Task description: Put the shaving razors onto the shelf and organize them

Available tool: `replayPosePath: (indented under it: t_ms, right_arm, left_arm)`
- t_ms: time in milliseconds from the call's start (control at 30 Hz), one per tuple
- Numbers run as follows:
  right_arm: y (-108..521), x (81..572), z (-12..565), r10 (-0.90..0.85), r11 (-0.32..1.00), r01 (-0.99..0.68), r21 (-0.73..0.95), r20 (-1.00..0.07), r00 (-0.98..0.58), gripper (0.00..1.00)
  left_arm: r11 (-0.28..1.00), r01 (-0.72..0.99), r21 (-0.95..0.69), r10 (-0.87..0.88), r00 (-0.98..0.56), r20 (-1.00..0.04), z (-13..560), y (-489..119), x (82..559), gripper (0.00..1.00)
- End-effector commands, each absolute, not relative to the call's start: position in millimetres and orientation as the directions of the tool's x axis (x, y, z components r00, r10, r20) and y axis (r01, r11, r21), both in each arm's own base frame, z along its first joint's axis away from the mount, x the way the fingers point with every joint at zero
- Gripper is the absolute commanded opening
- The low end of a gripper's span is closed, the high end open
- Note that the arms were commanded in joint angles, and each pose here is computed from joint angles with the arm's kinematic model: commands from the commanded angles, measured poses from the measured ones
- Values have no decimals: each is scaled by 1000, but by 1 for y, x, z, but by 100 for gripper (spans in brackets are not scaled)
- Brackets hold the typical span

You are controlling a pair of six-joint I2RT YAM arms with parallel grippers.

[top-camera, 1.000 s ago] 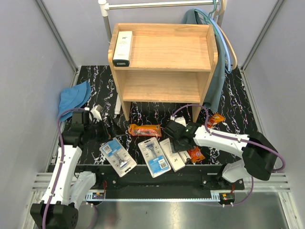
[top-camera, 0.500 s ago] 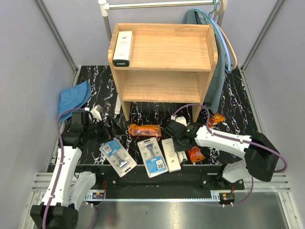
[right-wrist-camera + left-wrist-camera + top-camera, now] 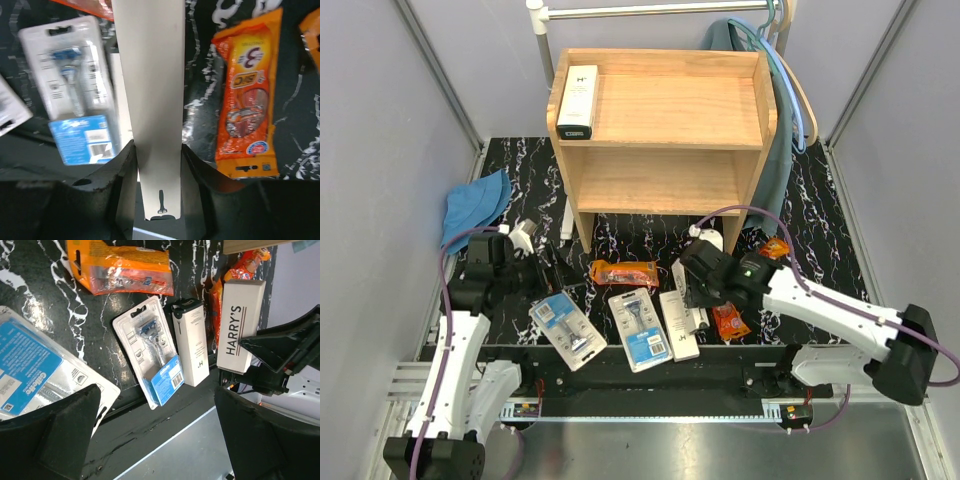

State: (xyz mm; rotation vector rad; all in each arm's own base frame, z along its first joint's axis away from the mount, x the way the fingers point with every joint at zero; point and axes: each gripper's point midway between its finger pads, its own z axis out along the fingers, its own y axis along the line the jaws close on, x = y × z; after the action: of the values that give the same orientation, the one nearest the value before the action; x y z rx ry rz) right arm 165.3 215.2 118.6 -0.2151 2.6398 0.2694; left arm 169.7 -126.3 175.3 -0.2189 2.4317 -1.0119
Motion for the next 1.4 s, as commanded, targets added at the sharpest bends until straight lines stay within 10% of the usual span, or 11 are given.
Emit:
replayPosePath:
  t_ms: [0,633,1133,1367]
  right_arm:
    - [244,163,171,-39,895,-268,357,-536,-843,28]
    - [343,93,290,-5,106,-543,833,-546,-838,27]
    - [361,93,304,3,-13,-525,851,-525,-851,27]
    - [364,91,302,-9,-33,-511,859,-511,-859,27]
  left_arm:
    - [665,177,-725,-297,-829,-474,204,-136,175,99]
    - [359,528,-770,-266,-732,-627,263,-174,150,99]
    - [208,657,-725,-290,-666,-687,301,-198,131,99]
    - [153,674,-723,-257,-679,-688,305,-215,124,82]
